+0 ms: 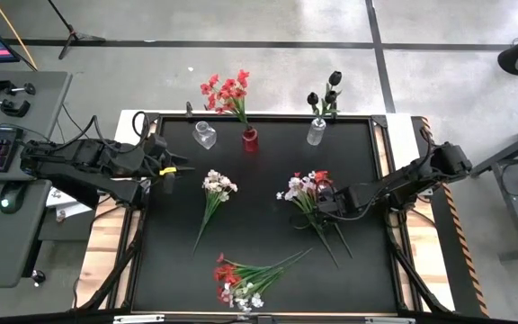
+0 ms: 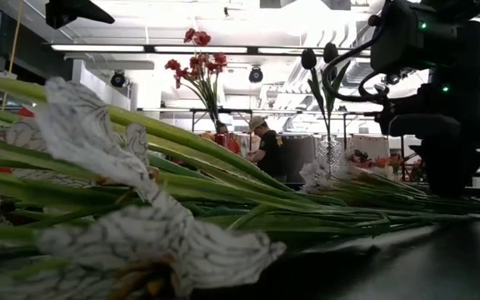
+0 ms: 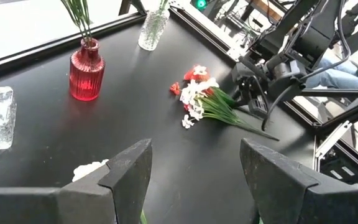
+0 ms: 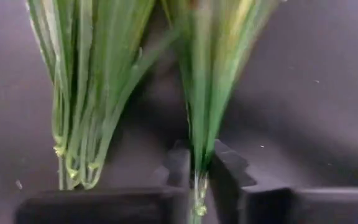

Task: Sort flowers into vase by color
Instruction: Put the top red flowers into the red flower vase

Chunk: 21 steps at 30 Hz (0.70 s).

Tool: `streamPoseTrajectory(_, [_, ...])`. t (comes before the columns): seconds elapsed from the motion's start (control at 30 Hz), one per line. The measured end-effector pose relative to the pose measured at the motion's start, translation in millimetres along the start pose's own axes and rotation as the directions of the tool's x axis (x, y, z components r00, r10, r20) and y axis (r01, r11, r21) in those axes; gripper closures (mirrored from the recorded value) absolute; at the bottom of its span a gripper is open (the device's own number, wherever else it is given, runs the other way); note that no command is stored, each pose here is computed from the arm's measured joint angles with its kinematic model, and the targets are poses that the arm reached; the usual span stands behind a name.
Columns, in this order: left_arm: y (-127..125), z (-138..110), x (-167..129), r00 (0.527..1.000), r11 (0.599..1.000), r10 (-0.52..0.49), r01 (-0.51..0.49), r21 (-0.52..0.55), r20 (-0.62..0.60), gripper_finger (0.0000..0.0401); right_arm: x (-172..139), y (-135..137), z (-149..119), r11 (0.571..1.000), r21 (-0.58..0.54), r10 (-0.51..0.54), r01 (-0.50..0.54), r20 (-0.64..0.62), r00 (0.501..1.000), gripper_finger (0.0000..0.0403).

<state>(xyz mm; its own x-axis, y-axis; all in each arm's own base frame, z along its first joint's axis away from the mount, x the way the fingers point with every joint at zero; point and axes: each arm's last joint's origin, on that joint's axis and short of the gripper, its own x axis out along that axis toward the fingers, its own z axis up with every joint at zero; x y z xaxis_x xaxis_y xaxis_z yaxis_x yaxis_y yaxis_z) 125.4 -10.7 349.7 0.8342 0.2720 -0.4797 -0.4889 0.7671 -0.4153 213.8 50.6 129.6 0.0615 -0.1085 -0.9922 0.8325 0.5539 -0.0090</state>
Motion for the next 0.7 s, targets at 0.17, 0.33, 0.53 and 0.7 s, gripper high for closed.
streamPoseTrajectory(0.17, [0,0,0,1.000,1.000,-0.001,0.001,0.024,0.001,0.0169,-10,-9,-4,0.999,-0.037,-0.017,0.015,-0.067,0.998,0.0393])
streamPoseTrajectory(0.33, [0,0,0,1.000,0.999,0.001,-0.001,0.037,0.003,0.0169,-40,-32,-10,0.995,-0.046,-0.097,0.092,-0.131,0.987,0.0400])
streamPoseTrajectory(0.53, [1,1,-1,1.000,0.999,0.014,-0.015,0.044,0.016,0.0169,-85,-63,-11,0.963,-0.026,-0.269,0.268,-0.142,0.953,0.0401])
streamPoseTrajectory(0.7, [1,1,-1,0.999,0.998,0.033,-0.035,0.059,0.033,0.0169,-117,-67,-3,0.950,-0.001,-0.311,0.313,-0.091,0.946,0.0402])
